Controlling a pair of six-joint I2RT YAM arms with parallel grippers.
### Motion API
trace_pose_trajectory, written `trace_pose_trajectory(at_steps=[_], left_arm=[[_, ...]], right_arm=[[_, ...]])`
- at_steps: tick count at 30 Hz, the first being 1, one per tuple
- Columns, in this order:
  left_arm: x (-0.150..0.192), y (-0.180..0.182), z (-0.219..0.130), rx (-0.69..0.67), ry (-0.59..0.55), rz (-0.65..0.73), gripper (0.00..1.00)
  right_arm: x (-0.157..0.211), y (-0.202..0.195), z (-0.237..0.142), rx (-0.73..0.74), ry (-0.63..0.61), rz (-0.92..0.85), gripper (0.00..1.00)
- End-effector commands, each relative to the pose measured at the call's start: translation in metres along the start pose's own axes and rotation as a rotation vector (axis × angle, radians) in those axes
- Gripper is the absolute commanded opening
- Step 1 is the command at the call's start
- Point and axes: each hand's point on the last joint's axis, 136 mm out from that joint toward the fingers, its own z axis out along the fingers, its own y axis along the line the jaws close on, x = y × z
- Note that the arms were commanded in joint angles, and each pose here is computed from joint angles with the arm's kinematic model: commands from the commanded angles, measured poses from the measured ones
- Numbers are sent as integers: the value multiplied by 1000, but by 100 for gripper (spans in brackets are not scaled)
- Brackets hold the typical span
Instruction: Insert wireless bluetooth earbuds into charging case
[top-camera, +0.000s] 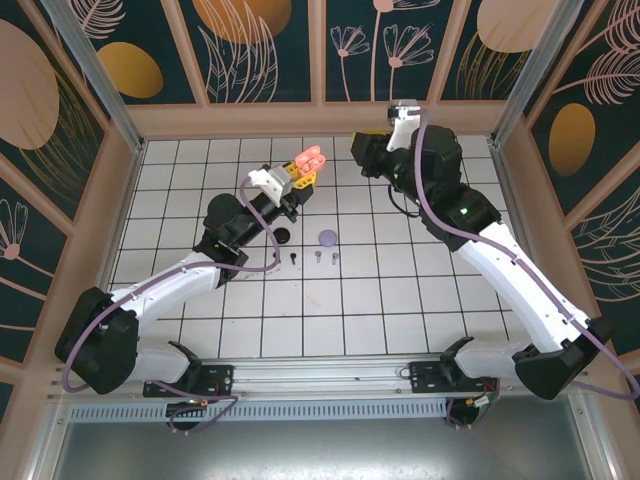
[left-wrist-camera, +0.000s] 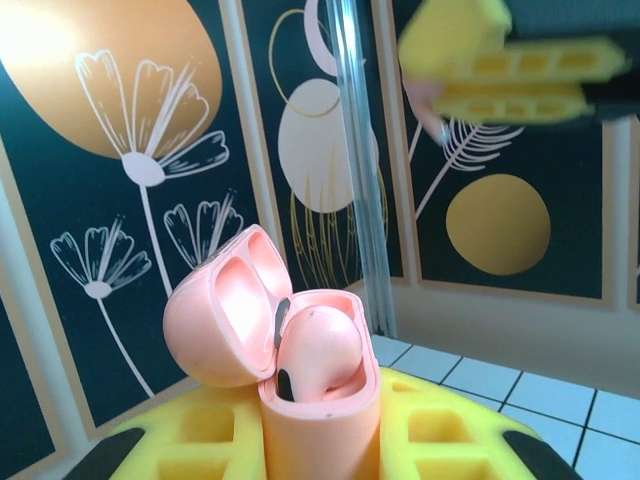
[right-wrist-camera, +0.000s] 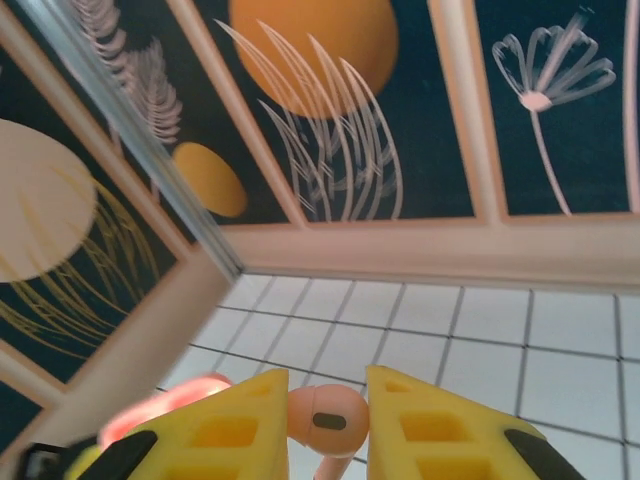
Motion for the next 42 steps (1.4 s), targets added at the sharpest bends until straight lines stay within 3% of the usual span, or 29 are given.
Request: trace_pose_trajectory(at_steps=[1, 12, 23, 42], left_arm=[[-5, -8, 7, 52, 5, 5, 0], [-5, -15, 12, 103, 21, -10, 0], [-8, -17, 15, 123, 17, -11, 0], [-16, -18, 15, 128, 0, -11, 0]], right_arm=[[-30, 33, -13, -148, -113, -36, 22], [-2, 58, -12, -294, -121, -219, 22], [16, 49, -4, -260, -101, -315, 22], [38, 36, 10, -225, -72, -298, 21]])
